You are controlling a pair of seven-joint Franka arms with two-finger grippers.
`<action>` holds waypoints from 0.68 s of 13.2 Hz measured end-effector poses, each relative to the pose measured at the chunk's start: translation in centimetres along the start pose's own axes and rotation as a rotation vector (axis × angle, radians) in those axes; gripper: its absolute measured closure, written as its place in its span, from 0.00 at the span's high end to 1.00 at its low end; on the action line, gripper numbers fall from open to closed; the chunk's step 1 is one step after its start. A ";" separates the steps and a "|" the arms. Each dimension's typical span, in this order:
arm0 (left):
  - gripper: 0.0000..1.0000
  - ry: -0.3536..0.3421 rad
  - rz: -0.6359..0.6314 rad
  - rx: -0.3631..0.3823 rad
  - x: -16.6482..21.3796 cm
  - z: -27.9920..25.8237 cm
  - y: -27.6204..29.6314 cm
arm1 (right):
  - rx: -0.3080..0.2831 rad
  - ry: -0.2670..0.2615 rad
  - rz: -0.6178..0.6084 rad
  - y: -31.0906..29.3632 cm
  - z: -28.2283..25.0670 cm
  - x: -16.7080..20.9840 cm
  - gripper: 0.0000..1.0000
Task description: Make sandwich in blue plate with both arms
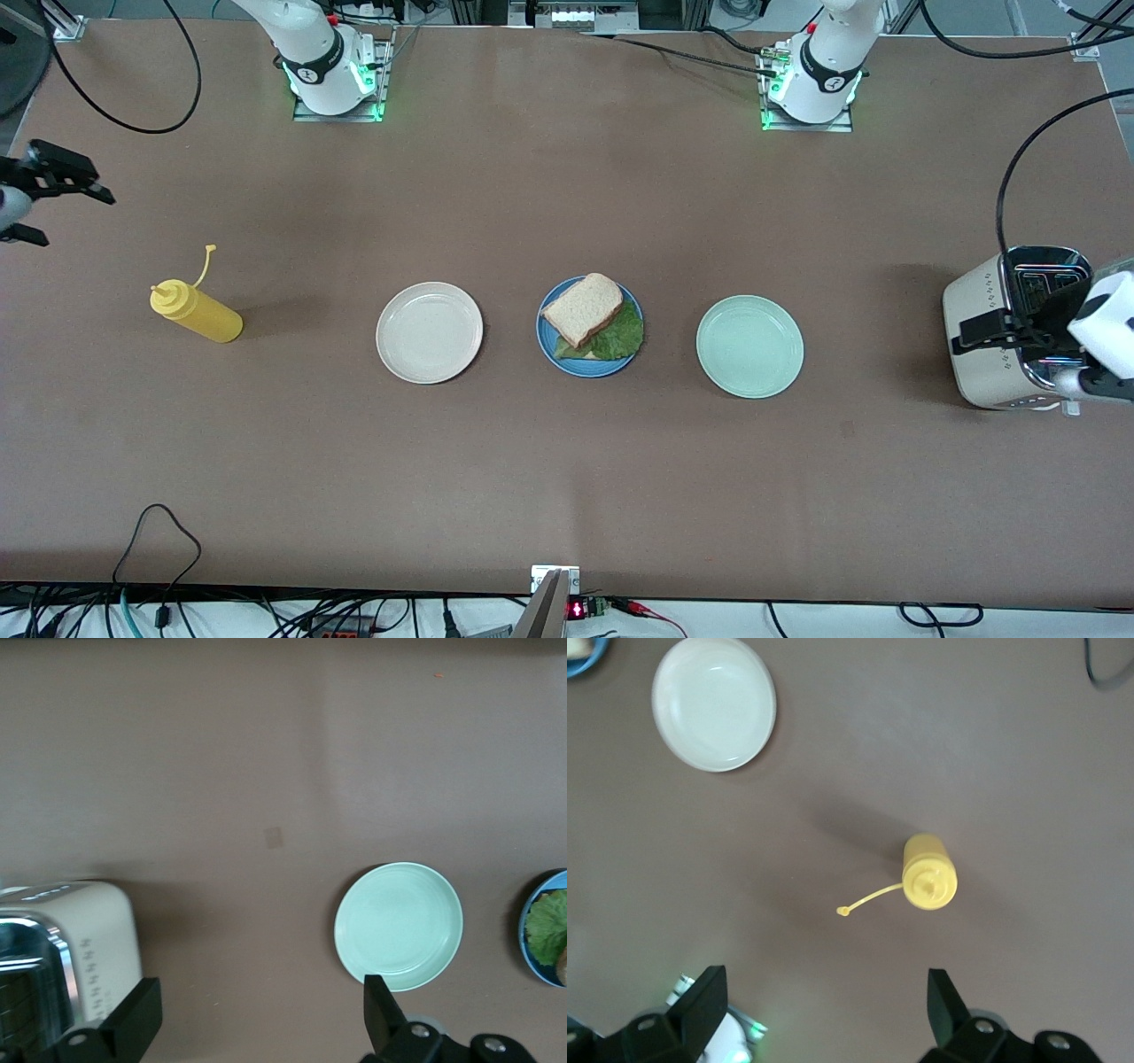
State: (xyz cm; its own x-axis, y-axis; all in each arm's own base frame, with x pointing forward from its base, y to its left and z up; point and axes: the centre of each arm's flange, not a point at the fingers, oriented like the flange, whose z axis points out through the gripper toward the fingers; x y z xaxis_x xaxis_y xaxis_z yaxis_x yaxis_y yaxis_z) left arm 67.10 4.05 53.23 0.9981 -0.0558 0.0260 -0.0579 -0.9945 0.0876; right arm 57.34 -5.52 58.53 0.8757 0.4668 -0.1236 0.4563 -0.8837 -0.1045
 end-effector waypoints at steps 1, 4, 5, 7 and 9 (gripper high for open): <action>1.00 0.007 -0.009 0.022 -0.2 -1.0 -0.2 | -0.013 -0.004 0.072 -0.6 0.1 0.5 1.00; 1.00 0.007 -0.042 0.103 -1.1 -3.6 1.1 | -0.055 0.045 0.218 -1.8 -0.4 2.0 1.00; 1.00 0.003 -0.061 0.098 -1.8 -4.7 1.9 | -0.057 0.056 0.293 -2.2 -0.5 2.3 1.00; 1.00 0.010 -0.098 0.088 -3.5 -7.6 2.3 | -0.056 0.062 0.377 -2.5 -0.6 2.5 1.00; 1.00 -0.006 -0.110 0.093 -5.8 -10.2 2.6 | -0.060 0.062 0.402 -2.4 -0.6 2.4 1.00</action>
State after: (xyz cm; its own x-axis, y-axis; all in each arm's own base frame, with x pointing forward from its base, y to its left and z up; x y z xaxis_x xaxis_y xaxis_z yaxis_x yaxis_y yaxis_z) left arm 61.00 2.69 63.50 0.9984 0.0539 0.0156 0.0539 -0.9985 -0.0033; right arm 58.47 -2.34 59.07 0.9931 0.0825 -0.0829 0.0825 -0.9966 -0.0025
